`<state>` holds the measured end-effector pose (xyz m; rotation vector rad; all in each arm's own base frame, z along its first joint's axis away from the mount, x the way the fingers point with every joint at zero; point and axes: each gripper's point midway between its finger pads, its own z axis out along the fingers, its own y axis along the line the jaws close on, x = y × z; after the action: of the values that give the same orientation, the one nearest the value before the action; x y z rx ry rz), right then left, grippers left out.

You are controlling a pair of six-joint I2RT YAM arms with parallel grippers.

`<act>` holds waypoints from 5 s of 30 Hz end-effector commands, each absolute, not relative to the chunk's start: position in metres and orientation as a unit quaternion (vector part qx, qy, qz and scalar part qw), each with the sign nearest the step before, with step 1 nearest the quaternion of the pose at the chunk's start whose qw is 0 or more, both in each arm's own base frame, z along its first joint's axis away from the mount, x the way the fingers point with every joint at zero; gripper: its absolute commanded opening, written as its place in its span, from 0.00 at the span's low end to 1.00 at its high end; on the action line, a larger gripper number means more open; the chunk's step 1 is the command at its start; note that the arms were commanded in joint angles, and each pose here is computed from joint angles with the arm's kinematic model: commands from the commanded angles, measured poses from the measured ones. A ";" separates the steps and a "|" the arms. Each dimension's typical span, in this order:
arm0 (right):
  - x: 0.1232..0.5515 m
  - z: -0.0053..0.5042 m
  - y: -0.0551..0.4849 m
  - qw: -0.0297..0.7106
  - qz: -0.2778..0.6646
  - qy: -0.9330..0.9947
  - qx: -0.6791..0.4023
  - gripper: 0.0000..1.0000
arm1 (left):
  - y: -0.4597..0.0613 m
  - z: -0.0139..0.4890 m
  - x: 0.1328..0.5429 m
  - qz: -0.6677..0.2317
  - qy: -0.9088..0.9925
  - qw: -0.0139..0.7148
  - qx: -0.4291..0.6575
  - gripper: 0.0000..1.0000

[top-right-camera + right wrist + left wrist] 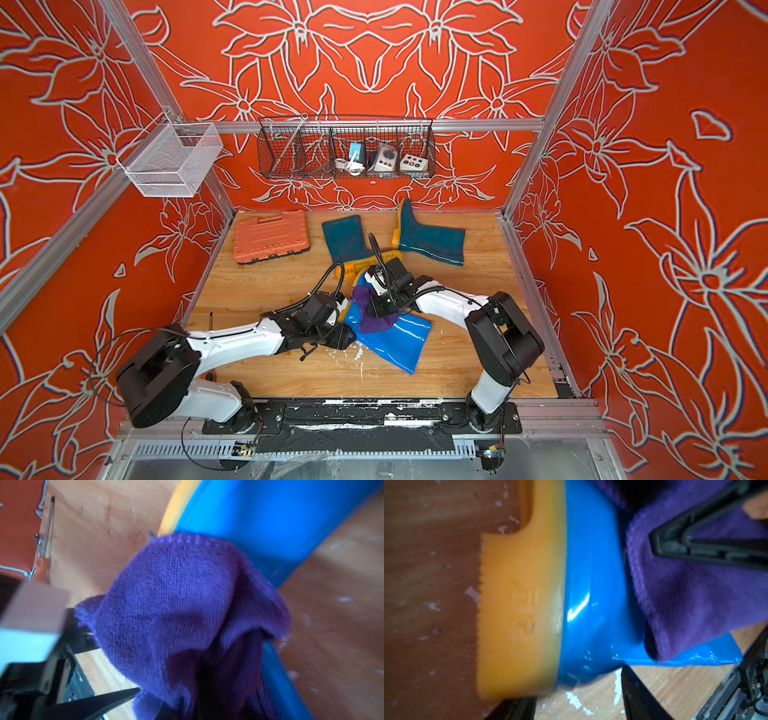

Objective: Wipe the rubber boots with a cloth
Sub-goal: Wipe the dirt off the rubber boot, then adjust the rubber boot at the center of the board, then wipe the dirt off the rubber boot.

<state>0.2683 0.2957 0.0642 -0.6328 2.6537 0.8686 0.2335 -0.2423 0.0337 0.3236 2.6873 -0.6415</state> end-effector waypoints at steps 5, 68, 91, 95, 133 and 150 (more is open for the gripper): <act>0.281 0.033 0.190 0.131 0.263 0.953 -0.067 0.00 | -0.251 0.030 0.247 -0.226 0.954 0.176 0.091 0.58; 0.177 0.098 0.145 0.264 0.220 0.935 -0.085 0.00 | -0.275 0.091 0.303 -0.259 0.916 0.218 0.218 0.71; 0.168 0.101 0.143 0.259 0.224 0.934 -0.097 0.00 | -0.273 0.098 0.335 -0.195 0.911 0.261 0.254 0.69; 0.168 0.097 0.144 0.254 0.223 0.936 -0.097 0.00 | -0.290 0.099 0.340 -0.224 0.896 0.263 0.277 0.70; 0.167 0.194 0.294 0.404 0.229 0.822 -0.329 0.00 | -0.214 0.098 0.274 -0.295 0.938 0.007 -0.181 0.00; 0.243 0.129 0.261 0.341 0.130 0.888 -0.281 0.00 | -0.214 0.097 0.260 -0.337 0.924 -0.020 -0.181 0.00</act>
<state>0.2224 0.3051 0.1454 -0.8297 2.2318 0.4583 0.2813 -0.2176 0.0984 -0.4820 2.8660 -1.0155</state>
